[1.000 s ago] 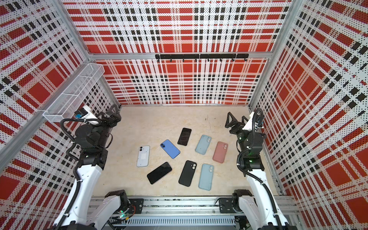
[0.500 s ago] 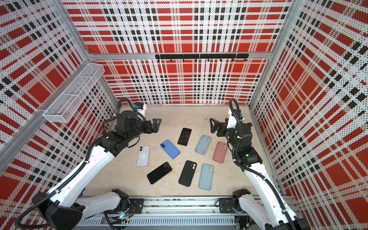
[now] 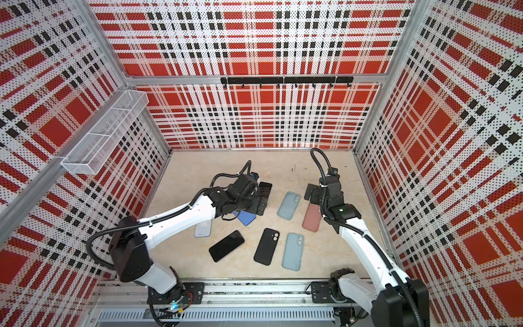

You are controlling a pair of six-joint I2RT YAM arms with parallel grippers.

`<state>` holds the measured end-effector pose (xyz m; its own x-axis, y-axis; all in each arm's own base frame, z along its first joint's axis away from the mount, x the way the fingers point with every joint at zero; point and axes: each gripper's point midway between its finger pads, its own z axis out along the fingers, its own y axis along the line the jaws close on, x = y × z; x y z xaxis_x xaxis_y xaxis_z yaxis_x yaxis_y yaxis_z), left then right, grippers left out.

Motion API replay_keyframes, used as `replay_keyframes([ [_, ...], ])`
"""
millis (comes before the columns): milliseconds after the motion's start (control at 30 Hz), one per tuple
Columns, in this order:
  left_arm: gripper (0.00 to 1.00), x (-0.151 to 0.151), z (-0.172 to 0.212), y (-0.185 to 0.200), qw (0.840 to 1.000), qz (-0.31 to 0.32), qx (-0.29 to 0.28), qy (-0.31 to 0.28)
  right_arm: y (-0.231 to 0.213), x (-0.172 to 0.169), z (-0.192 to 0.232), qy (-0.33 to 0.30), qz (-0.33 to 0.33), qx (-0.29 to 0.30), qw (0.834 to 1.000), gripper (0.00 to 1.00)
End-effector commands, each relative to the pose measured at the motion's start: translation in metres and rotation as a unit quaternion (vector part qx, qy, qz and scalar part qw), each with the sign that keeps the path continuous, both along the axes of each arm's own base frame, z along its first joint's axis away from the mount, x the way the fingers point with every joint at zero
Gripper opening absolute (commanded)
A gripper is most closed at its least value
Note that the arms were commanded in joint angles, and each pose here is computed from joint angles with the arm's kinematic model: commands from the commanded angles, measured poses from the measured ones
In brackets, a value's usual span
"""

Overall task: Put the phone into the phone case
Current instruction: 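Lower the left gripper and grasp the black phone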

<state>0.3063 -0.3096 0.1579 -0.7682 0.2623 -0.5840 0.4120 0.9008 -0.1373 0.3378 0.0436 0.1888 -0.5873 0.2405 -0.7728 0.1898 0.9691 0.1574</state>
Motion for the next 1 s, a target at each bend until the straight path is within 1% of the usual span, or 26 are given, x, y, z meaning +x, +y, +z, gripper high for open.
replay_keyframes([
  [0, 0.98, 0.003, -0.005, -0.017, 1.0, 0.01, -0.01, 0.02, -0.002, 0.002, -0.011, 0.021, -0.015, 0.006, 1.0, 1.0],
  [167, 0.98, 0.02, -0.032, -0.011, 0.998, 0.046, 0.037, 0.037, 0.015, 0.006, -0.027, 0.037, 0.023, 0.035, 0.998, 1.0],
  [267, 0.98, 0.033, -0.048, -0.005, 0.995, 0.063, 0.054, 0.056, 0.028, 0.008, -0.028, 0.029, 0.053, 0.054, 0.997, 1.0],
  [400, 0.98, 0.052, -0.066, 0.001, 0.992, 0.08, 0.065, 0.078, 0.031, 0.007, -0.026, 0.018, 0.062, 0.061, 0.996, 1.0],
  [700, 0.96, 0.083, -0.102, 0.01, 0.985, 0.076, 0.118, 0.104, 0.031, 0.0, -0.025, 0.008, 0.069, 0.065, 0.995, 1.0],
  [833, 0.94, 0.093, -0.113, 0.008, 0.985, 0.055, 0.121, 0.113, 0.031, -0.002, -0.026, 0.004, 0.07, 0.065, 0.995, 1.0],
  [967, 0.93, 0.1, -0.122, 0.009, 0.982, 0.042, 0.146, 0.116, 0.032, -0.001, -0.028, 0.005, 0.072, 0.065, 0.995, 1.0],
])
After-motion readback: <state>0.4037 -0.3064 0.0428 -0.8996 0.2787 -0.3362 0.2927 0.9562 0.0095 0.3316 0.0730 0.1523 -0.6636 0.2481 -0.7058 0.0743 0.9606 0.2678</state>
